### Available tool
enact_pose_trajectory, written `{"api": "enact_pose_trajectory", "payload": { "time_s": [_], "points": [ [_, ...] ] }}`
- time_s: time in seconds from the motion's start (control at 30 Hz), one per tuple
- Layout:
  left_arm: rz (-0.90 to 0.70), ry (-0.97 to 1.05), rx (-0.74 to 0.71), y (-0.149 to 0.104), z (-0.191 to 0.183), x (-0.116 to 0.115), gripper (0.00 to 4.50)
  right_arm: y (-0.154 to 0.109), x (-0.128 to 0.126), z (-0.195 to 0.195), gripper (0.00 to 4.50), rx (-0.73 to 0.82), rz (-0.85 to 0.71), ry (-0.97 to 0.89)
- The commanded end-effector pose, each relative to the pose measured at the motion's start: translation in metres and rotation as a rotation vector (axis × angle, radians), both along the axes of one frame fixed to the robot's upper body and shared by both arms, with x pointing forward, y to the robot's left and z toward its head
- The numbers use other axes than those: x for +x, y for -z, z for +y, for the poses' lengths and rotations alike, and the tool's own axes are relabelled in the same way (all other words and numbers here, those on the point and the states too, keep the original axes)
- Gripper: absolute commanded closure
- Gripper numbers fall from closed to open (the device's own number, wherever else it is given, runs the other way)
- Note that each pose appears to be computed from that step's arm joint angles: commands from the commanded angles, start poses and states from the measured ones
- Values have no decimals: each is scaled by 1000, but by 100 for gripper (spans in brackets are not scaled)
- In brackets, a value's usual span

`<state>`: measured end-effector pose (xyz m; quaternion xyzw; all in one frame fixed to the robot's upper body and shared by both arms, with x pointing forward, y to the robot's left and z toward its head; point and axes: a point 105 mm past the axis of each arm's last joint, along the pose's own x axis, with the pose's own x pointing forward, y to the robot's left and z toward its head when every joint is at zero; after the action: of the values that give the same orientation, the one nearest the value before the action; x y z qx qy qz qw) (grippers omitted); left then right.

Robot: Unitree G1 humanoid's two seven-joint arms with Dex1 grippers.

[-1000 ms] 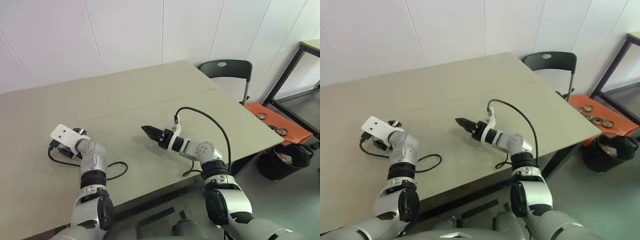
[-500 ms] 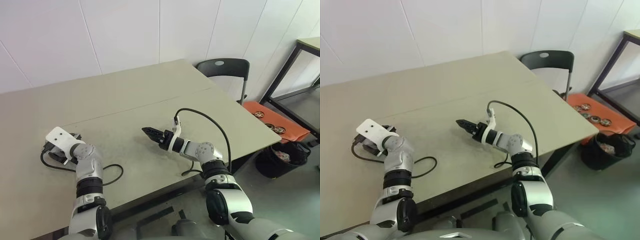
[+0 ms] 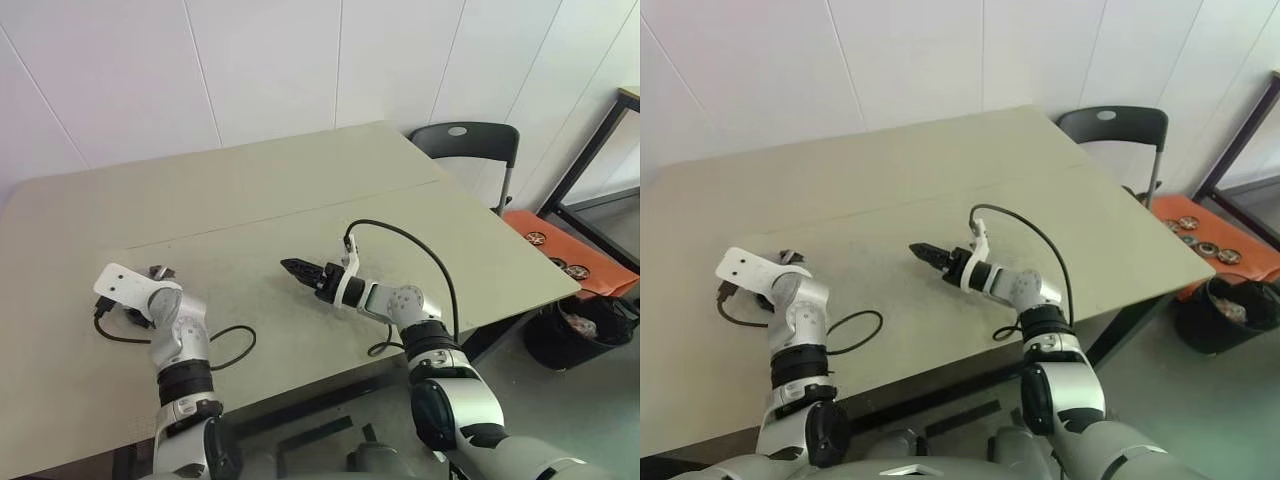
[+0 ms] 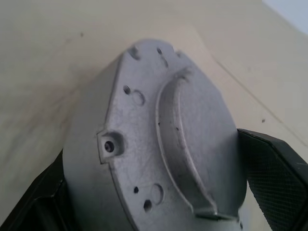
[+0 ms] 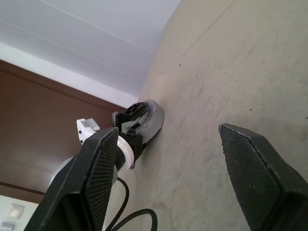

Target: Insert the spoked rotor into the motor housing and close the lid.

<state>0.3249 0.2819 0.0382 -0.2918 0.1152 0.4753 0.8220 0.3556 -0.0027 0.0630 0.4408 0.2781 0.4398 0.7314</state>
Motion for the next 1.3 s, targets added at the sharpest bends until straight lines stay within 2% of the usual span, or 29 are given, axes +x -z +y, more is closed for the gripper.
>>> {"api": "enact_pose_trajectory", "payload": {
  "time_s": [0.03,0.17,0.47,0.57,0.67,0.73,1.03,1.3],
  "points": [
    [213,-34,-58,32,-2,-31,2,-12,3,4,101,26,-40,-7],
    [261,-22,-75,27,-5,-39,2,-10,2,5,101,24,-38,-13],
    [255,25,-117,12,-15,-38,2,-9,2,5,101,20,-39,-15],
    [109,120,-171,6,-23,-16,2,-8,2,5,101,19,-38,-14],
    [27,175,-189,4,-27,-6,2,-7,1,6,101,15,-37,-17],
    [-84,211,-200,-1,-27,0,2,-7,1,6,101,14,-37,-19],
    [-350,224,-203,-11,-5,5,2,-5,0,6,101,5,-36,-23],
    [-422,184,-221,-16,-2,7,2,-3,0,5,101,-3,-34,-24]
  ]
}}
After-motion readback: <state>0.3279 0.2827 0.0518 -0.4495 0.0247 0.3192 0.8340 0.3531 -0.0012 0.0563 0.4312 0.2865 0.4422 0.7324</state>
